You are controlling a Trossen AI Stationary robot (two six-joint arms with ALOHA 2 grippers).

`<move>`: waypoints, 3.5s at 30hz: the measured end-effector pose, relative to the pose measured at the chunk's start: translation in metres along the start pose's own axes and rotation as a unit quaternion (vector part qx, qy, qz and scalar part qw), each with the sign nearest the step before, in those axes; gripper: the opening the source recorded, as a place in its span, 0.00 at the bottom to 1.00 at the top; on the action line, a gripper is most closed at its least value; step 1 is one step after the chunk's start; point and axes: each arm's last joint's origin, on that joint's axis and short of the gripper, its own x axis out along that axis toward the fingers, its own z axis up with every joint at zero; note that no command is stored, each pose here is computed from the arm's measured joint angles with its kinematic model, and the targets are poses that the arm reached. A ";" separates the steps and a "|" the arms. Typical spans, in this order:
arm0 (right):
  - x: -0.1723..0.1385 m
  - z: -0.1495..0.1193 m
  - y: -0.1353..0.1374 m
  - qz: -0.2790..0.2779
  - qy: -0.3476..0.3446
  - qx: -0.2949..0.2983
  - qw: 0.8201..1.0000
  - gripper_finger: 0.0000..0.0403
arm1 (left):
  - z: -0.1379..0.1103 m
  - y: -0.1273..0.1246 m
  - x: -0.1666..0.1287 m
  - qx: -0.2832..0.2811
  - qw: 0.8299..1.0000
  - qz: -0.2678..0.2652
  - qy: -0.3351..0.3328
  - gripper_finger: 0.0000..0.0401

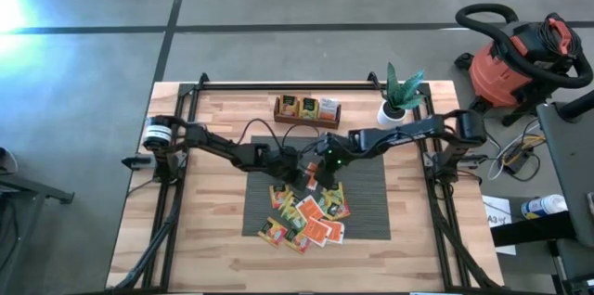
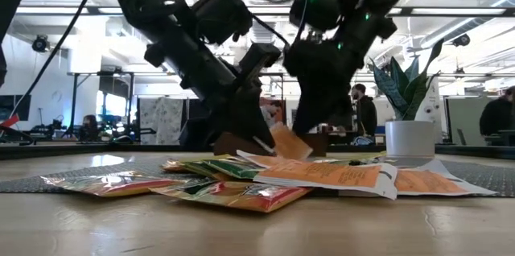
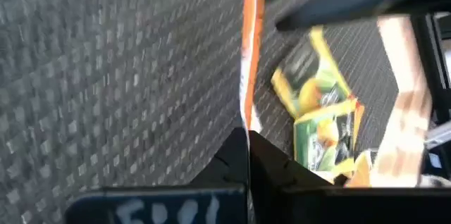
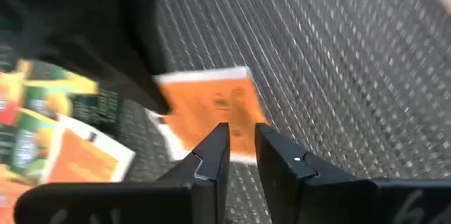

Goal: Pick & Place Tea
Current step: Put the white orange tea bag into the right section of the wooden organizer

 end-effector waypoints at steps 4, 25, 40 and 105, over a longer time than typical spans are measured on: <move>-0.029 0.011 0.003 0.013 -0.047 -0.001 0.999 0.17 | 0.003 -0.013 -0.017 0.069 0.995 0.023 -0.063 0.00; -0.229 0.022 -0.042 0.150 -0.286 0.125 0.938 0.17 | -0.007 -0.136 -0.126 0.765 0.396 0.507 -0.043 0.00; -0.180 0.044 -0.047 0.259 -0.174 0.131 0.941 0.17 | -0.001 -0.154 -0.128 0.813 0.337 0.473 -0.043 0.00; -0.175 0.057 -0.040 0.406 -0.134 0.040 0.903 0.02 | 0.025 -0.176 -0.126 0.813 0.386 0.393 -0.191 0.06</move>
